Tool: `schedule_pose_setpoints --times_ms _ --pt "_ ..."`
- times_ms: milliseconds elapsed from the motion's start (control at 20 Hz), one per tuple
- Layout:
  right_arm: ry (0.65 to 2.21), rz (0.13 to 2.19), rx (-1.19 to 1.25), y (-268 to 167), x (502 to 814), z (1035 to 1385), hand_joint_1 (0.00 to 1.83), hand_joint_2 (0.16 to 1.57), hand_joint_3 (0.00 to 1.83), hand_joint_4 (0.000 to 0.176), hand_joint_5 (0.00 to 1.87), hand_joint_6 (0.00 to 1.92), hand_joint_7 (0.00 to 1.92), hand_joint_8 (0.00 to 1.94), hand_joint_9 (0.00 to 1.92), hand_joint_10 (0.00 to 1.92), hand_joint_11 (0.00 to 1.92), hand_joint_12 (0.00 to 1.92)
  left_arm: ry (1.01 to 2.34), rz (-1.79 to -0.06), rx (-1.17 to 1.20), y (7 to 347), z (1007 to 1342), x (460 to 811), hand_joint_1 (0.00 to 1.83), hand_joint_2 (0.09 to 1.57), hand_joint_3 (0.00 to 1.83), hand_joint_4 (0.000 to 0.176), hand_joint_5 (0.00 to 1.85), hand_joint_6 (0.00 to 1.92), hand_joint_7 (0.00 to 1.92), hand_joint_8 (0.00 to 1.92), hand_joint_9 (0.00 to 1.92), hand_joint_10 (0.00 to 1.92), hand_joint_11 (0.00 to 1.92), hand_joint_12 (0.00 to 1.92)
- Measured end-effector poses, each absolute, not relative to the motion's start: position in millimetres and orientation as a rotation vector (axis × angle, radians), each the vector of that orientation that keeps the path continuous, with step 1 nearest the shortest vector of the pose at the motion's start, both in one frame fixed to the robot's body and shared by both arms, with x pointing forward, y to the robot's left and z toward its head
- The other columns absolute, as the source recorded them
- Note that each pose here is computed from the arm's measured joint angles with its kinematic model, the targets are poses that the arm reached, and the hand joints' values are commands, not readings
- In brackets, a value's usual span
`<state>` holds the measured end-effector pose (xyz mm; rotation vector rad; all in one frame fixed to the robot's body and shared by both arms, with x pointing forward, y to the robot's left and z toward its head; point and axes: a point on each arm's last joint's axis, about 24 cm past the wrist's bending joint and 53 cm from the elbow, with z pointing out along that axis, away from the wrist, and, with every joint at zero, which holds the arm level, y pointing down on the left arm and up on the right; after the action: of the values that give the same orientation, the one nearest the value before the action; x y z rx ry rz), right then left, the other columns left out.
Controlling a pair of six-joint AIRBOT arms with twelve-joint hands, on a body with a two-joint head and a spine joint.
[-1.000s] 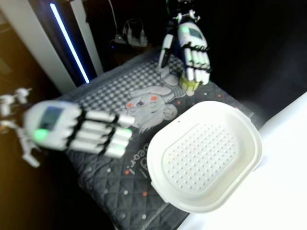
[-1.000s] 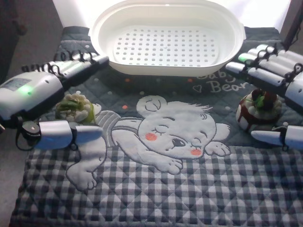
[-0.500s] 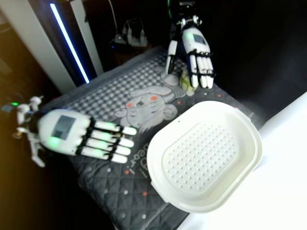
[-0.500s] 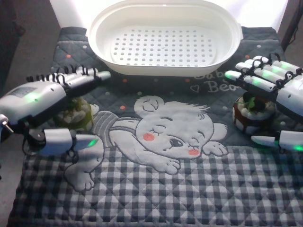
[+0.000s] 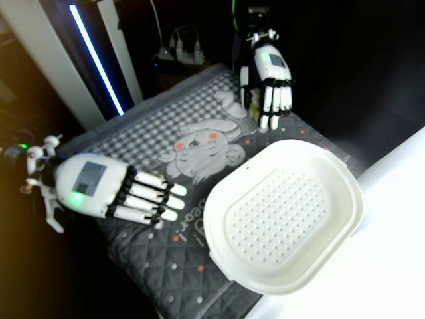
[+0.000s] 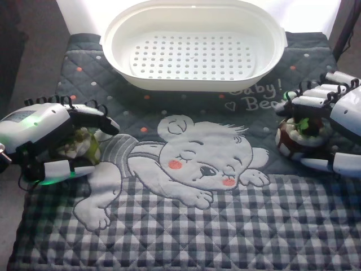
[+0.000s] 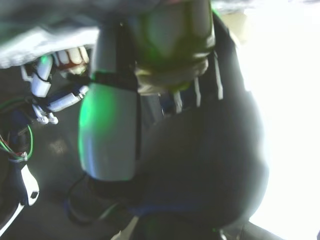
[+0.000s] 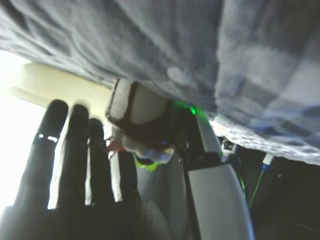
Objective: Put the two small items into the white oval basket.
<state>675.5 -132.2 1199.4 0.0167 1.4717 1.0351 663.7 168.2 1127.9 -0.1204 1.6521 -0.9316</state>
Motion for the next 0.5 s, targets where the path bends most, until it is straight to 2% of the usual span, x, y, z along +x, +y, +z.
schedule_pose_setpoints --times_ms 50,100,150,200,250,300,350,400,450,500 --pt "1.473 1.035 0.015 -131.9 675.4 1199.1 1.07 1.36 0.0 0.0 0.47 1.71 0.65 1.57 0.66 1.77 0.72 1.9 1.651 -0.931 -0.12 168.4 1128.0 663.7 1.43 1.3 0.01 0.0 0.48 1.64 0.48 1.64 0.61 1.75 0.51 1.92" --pt "1.475 1.035 0.014 -131.5 675.2 1198.6 1.23 1.34 0.01 0.0 0.44 1.72 0.6 1.61 0.64 1.75 0.72 1.92 1.651 -0.931 -0.122 168.7 1127.9 663.9 1.59 1.26 0.0 0.0 0.46 1.71 0.48 1.64 0.59 1.73 0.55 1.85" --pt "1.477 1.036 0.015 -131.3 675.2 1198.2 1.1 1.35 0.03 0.0 0.49 1.73 0.61 1.65 0.68 1.89 0.76 1.92 1.65 -0.932 -0.124 168.9 1128.2 664.0 1.62 1.26 0.0 0.0 0.45 1.83 0.47 1.67 0.55 1.77 0.57 1.82" --pt "1.477 1.035 0.007 -130.6 674.6 1198.4 1.23 1.32 0.06 0.0 0.49 1.71 0.57 1.66 0.62 1.79 0.76 1.92 1.647 -0.934 -0.118 168.0 1129.0 663.4 1.63 1.27 0.0 0.0 0.42 1.87 0.45 1.71 0.52 1.8 0.56 1.83" --pt "1.476 1.034 0.004 -131.4 674.4 1199.1 1.14 1.3 0.08 0.0 0.53 1.62 0.67 1.65 0.77 1.88 0.87 1.92 1.64 -0.94 -0.104 165.4 1131.6 662.7 1.63 1.26 0.0 0.0 0.41 1.88 0.47 1.69 0.53 1.78 0.61 1.77" --pt "1.476 1.028 -0.002 -133.0 673.9 1200.2 1.11 1.29 0.09 0.0 0.56 1.58 0.67 1.66 0.78 1.91 0.87 1.92 1.632 -0.945 -0.09 162.7 1135.0 662.4 1.63 1.26 0.0 0.0 0.39 1.84 0.47 1.71 0.54 1.79 0.57 1.75" --pt "1.473 1.02 -0.011 -135.7 673.1 1202.4 1.1 1.29 0.1 0.014 0.58 1.62 0.64 1.62 0.74 1.91 0.86 1.92 1.62 -0.953 -0.071 158.8 1140.8 662.2 1.63 1.26 0.0 0.0 0.38 1.82 0.46 1.72 0.55 1.79 0.56 1.75" --pt "1.475 1.012 -0.015 -139.0 671.7 1204.4 1.24 1.27 0.13 0.0 0.53 1.64 0.59 1.63 0.65 1.79 0.78 1.92 1.6 -0.964 -0.05 154.5 1149.4 662.3 1.63 1.26 0.0 0.0 0.35 1.83 0.47 1.71 0.54 1.79 0.58 1.75" --pt "1.462 0.998 -0.026 -145.3 670.9 1210.3 1.28 1.25 0.14 0.0 0.53 1.64 0.62 1.58 0.64 1.71 0.68 1.92 1.56 -0.98 -0.023 148.8 1164.1 662.9 1.63 1.27 0.0 0.0 0.33 1.81 0.45 1.7 0.5 1.8 0.6 1.81" --pt "1.446 0.993 -0.024 -150.4 670.8 1216.0 1.29 1.25 0.15 0.0 0.51 1.65 0.63 1.58 0.64 1.7 0.66 1.92 1.527 -0.993 -0.008 145.0 1175.4 663.6 1.63 1.26 0.0 0.0 0.37 1.78 0.46 1.66 0.51 1.78 0.62 1.83"
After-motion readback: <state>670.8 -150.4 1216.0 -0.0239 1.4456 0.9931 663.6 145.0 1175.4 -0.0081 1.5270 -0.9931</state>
